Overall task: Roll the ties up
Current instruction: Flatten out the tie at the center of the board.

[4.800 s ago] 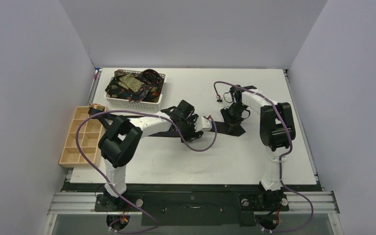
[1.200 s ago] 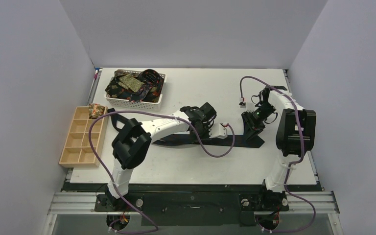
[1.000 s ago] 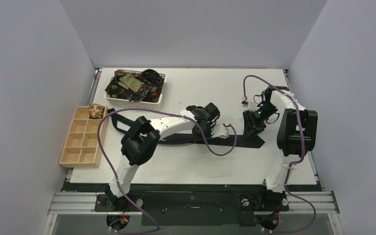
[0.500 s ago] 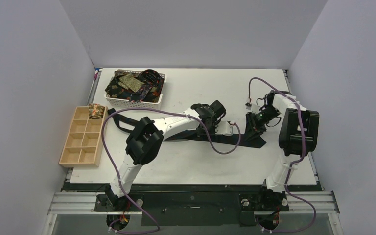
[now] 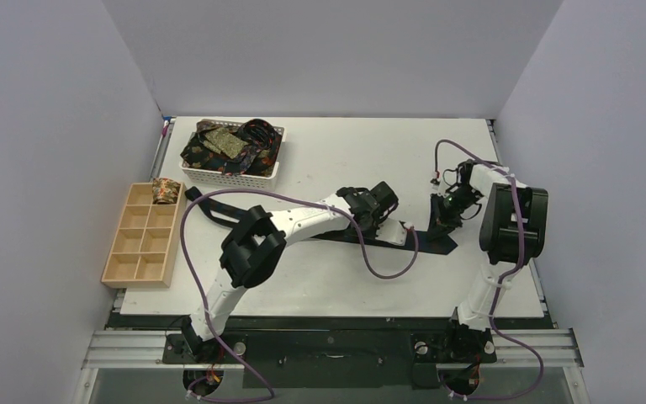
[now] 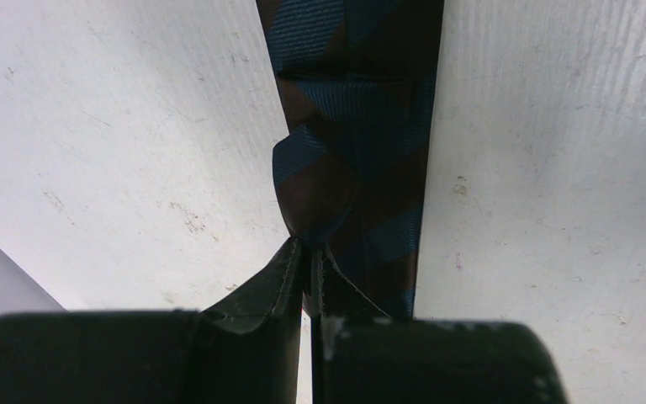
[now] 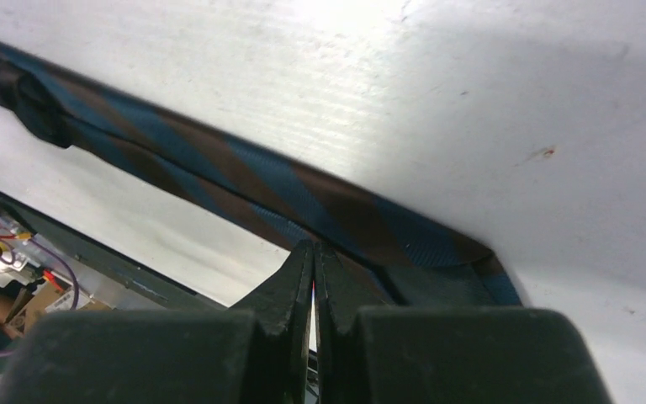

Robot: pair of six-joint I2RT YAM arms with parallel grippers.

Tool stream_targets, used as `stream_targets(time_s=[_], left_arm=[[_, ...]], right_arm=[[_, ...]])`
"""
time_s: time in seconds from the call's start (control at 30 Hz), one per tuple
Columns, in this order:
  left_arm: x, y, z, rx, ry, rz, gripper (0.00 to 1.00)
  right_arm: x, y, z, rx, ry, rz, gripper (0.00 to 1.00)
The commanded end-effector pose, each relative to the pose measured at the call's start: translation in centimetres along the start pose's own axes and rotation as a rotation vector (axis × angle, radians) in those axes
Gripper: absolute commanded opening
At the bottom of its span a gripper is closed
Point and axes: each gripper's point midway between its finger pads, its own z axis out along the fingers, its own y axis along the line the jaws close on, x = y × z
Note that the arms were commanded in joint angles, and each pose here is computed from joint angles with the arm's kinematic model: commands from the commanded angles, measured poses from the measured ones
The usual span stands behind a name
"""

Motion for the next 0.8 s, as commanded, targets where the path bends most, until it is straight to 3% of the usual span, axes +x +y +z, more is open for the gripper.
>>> stream_targets(time_s=[0.0, 0.27, 0.77], left_arm=[[0.3, 0.3, 0.9, -0.017, 0.019, 0.032, 0.00], [1.7, -0.9, 1.8, 0.013, 0.060, 0.033, 0.00], [-1.5, 0.1, 1.9, -0.004, -0.011, 0.041, 0.00]], right_arm=[[-0.1, -1.1, 1.1, 0.064, 0.014, 0.009, 0.00], [0.1, -1.2, 1.2, 0.072, 0.023, -0.002, 0.00], [0.1, -0.7, 1.7, 0.067, 0.036, -0.016, 0.00]])
